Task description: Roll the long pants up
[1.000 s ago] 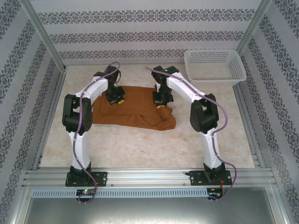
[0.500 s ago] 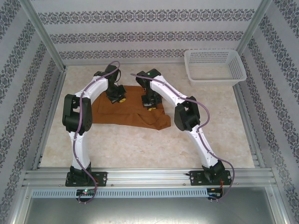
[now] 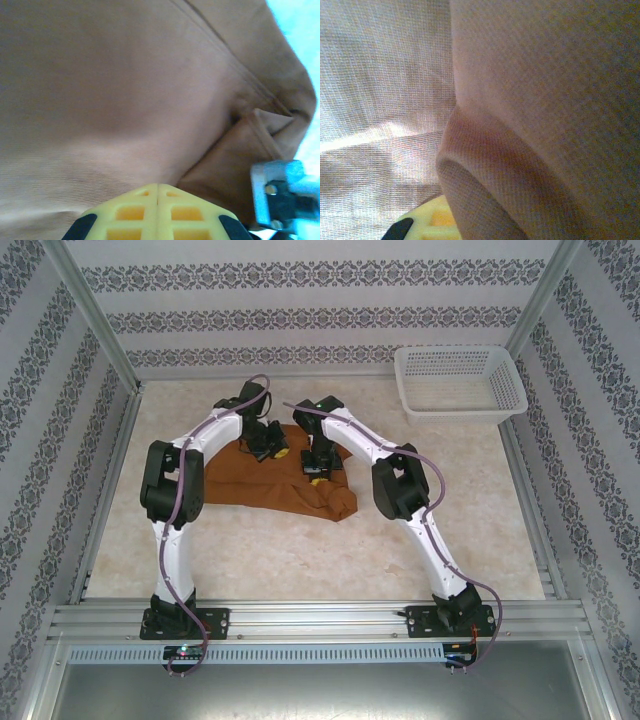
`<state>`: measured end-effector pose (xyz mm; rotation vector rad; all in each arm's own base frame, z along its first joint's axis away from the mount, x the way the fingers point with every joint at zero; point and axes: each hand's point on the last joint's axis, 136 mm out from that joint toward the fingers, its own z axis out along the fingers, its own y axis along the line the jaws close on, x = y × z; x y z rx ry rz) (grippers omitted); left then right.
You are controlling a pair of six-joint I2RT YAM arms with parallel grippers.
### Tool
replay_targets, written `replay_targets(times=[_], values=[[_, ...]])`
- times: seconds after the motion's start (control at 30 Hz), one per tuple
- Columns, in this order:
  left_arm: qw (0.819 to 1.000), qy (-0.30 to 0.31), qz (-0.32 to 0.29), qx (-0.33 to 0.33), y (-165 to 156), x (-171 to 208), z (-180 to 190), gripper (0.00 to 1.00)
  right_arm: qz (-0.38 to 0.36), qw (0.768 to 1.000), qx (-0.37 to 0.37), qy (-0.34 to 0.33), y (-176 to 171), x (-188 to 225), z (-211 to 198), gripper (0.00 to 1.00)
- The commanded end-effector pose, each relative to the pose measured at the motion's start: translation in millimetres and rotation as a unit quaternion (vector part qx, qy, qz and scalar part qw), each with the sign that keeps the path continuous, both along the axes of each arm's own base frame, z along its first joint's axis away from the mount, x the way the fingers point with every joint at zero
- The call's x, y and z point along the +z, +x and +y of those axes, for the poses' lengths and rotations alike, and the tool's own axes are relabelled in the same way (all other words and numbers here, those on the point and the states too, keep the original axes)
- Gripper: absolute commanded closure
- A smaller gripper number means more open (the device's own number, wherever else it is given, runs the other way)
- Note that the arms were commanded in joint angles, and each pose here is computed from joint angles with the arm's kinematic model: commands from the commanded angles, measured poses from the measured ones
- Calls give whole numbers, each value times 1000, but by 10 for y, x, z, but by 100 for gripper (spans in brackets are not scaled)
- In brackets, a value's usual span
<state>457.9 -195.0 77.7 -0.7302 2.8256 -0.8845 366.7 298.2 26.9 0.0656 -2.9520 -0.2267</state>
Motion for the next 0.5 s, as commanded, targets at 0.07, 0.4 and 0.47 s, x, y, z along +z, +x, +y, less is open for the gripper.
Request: replay_targets(times=[0.07,0.4,0.47], values=[[995,-72,-50,-37,255,429,-335,100,17,999,-6,37,-90,-248,198,100],[988,-82,-105,-77,-417,1184,-517,100,27,997,-24,63,98,-307,162,100],[988,-60,-112,-90,-647,1197,-541,100,25,997,-28,68,144,-311,152,100]])
